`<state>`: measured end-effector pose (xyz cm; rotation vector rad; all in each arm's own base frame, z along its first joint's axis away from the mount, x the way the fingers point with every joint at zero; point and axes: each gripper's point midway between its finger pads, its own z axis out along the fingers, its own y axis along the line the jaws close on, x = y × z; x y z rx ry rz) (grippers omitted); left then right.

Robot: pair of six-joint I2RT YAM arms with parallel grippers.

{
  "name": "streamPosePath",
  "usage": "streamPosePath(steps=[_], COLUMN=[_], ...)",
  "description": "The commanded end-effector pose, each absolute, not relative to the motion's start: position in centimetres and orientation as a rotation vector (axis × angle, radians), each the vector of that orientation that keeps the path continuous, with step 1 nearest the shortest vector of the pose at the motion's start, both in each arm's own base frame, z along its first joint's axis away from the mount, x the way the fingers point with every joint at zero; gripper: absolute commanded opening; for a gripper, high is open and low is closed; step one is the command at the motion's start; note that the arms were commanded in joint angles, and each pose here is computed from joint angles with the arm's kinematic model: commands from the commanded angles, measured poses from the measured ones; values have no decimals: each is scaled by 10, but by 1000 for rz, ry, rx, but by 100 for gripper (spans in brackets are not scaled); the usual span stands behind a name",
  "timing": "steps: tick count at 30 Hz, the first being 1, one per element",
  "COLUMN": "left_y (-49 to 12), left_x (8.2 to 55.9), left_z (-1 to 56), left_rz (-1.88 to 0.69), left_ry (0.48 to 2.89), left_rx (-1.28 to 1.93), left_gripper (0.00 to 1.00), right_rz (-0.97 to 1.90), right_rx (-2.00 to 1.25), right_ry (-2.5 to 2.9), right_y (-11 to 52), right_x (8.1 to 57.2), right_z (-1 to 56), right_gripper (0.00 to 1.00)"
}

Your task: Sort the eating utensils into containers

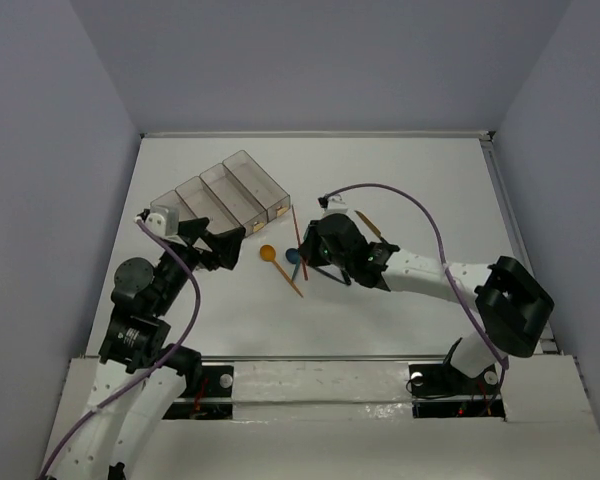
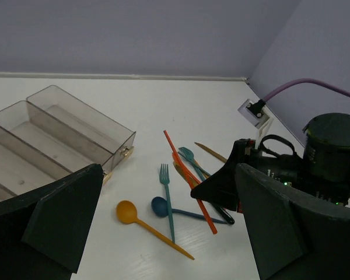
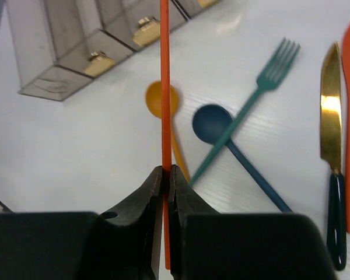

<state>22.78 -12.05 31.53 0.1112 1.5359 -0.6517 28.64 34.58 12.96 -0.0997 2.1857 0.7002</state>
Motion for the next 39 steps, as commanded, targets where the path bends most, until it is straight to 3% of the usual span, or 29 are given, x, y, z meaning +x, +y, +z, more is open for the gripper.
streamPosePath(steps=[1, 6, 15, 16, 17, 18, 20, 22, 38, 39], left_y=[-91, -45, -11, -11, -13, -15, -20, -21, -30, -31], left_x=[229, 231, 205, 205, 205, 206, 207, 207, 206, 206], left_z=[351, 353, 371, 370, 370, 369, 370, 370, 371, 371], left_rz=[-556, -398, -360, -360, -365, -368, -384, -388, -424, -427], left_ry=[1460, 1425, 1272, 1275, 1278, 1285, 1286, 1285, 1286, 1290], left_rx=[-41, -277, -415, -413, -407, -400, -374, -366, -325, -320], left_gripper=[99, 99, 99, 99, 99, 99, 99, 99, 99, 99], right_rz=[729, 739, 1108, 1122, 1179, 1177, 1207, 1184, 980, 972], right_rx=[-330, -443, -489, -503, -512, -529, -561, -571, -500, -498], right_ry=[1979, 1790, 1702, 1741, 1703, 1741, 1729, 1774, 1891, 1899], right_y=[387, 434, 535, 548, 560, 571, 589, 598, 596, 596], right_x=[314, 350, 364, 369, 369, 375, 374, 382, 415, 416], right_z=[194, 256, 273, 247, 265, 238, 248, 219, 156, 152], right_gripper=[0, 0, 0, 0, 0, 0, 0, 0, 0, 8])
